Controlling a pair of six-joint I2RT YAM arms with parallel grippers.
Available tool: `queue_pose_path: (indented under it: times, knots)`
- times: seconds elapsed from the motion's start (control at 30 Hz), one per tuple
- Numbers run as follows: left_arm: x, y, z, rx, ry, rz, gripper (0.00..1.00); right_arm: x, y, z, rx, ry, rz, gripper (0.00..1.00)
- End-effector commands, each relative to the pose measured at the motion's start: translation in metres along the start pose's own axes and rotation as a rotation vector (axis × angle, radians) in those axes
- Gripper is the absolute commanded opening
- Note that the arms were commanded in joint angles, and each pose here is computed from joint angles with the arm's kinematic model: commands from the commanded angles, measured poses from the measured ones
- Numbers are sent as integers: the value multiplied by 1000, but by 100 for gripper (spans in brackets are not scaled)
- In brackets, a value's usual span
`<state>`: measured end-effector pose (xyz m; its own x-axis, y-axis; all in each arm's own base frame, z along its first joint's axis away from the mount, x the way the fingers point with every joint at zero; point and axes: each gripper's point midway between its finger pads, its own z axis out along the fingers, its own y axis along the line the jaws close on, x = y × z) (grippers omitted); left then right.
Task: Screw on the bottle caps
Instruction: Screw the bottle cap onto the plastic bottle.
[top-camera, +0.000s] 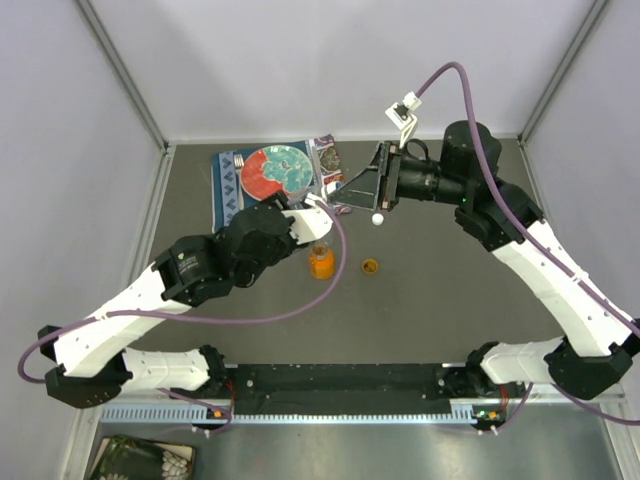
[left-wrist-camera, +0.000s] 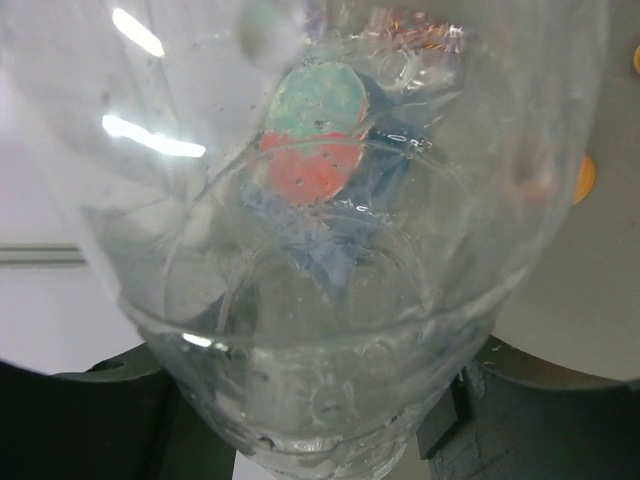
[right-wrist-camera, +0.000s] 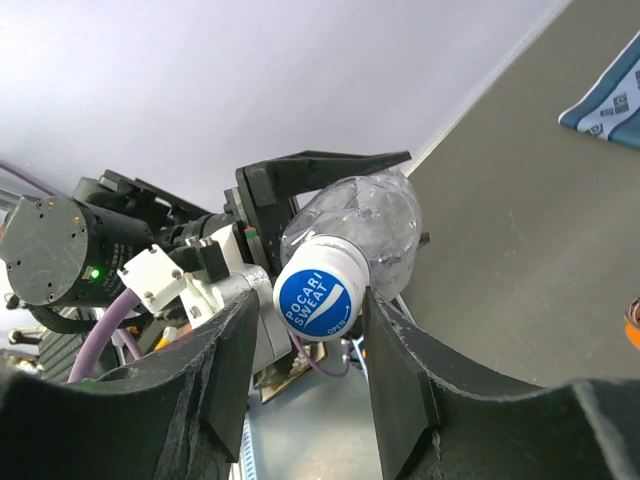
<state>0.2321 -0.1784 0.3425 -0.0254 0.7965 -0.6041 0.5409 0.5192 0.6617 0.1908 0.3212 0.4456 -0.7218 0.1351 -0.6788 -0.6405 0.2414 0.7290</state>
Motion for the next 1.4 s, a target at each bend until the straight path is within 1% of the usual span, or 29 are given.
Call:
queue_pose_path:
  times: [0.0,0.17,0.3,0.4,0.47,0.53,0.6,0.73,0.77,0.83,0.87,0.93,0.97,1.0,1.03,1.07,1.1,1.13,1.2,1.23,1.27,1.3,1.33,1.37]
  knots:
    - [-45,-3,2,43,-160,-116,40,5,29,5,-86,61,-64,47]
    - [-44,0,-1,56,-166,-164,40,-3,27,7,-53,54,-103,49]
    - [-45,5,-6,64,-174,-194,40,-14,33,0,-50,35,-159,68]
    - [-47,10,-11,75,-190,-227,40,-28,40,-13,-37,-9,-207,72]
    - [-47,11,-15,87,-200,-249,40,-33,45,-18,-41,-23,-225,73]
    - [-47,15,-18,91,-203,-272,40,-33,49,-21,-50,-19,-241,78]
    - [-50,18,-24,112,-226,-298,40,-33,57,-28,-71,-27,-275,81]
    - [-51,22,-31,159,-253,-389,40,-36,78,-40,-131,-37,-363,85]
    - [-54,17,-36,209,-274,-400,40,-39,87,-46,-154,-47,-399,87]
    - [-59,23,-45,235,-306,-466,42,-38,96,-51,-184,-39,-423,98]
    - [-64,23,-52,259,-334,-483,42,-39,100,-53,-193,-46,-455,99]
    - [-78,19,-68,354,-404,-497,42,-38,101,-60,-184,-68,-506,99]
    - [-85,19,-77,380,-435,-496,40,-36,92,-58,-166,-64,-540,99]
    - [-93,9,-88,467,-476,-484,40,-35,88,-58,-154,-68,-557,99]
    - [-96,7,-93,500,-497,-483,39,-36,83,-58,-133,-76,-569,99]
    - [-99,4,-102,533,-530,-476,36,-33,75,-54,-125,-66,-594,99]
    - [-106,2,-109,567,-584,-455,32,-32,72,-53,-125,-65,-611,99]
    - [-111,-3,-119,613,-637,-437,30,-31,74,-55,-139,-67,-633,99]
    - [-108,-11,-128,639,-698,-415,25,-30,80,-54,-189,-79,-719,99]
    - [-115,-11,-135,651,-756,-406,25,-27,91,-58,-253,-76,-759,99]
    - [-108,-19,-134,665,-757,-406,24,-24,95,-61,-289,-82,-813,99]
    - [-109,-22,-134,679,-768,-403,23,-28,105,-63,-335,-119,-877,99]
    - [-109,-26,-134,701,-768,-407,23,-25,112,-66,-383,-119,-914,99]
    - [-108,-37,-135,759,-768,-391,23,-25,114,-66,-410,-120,-927,99]
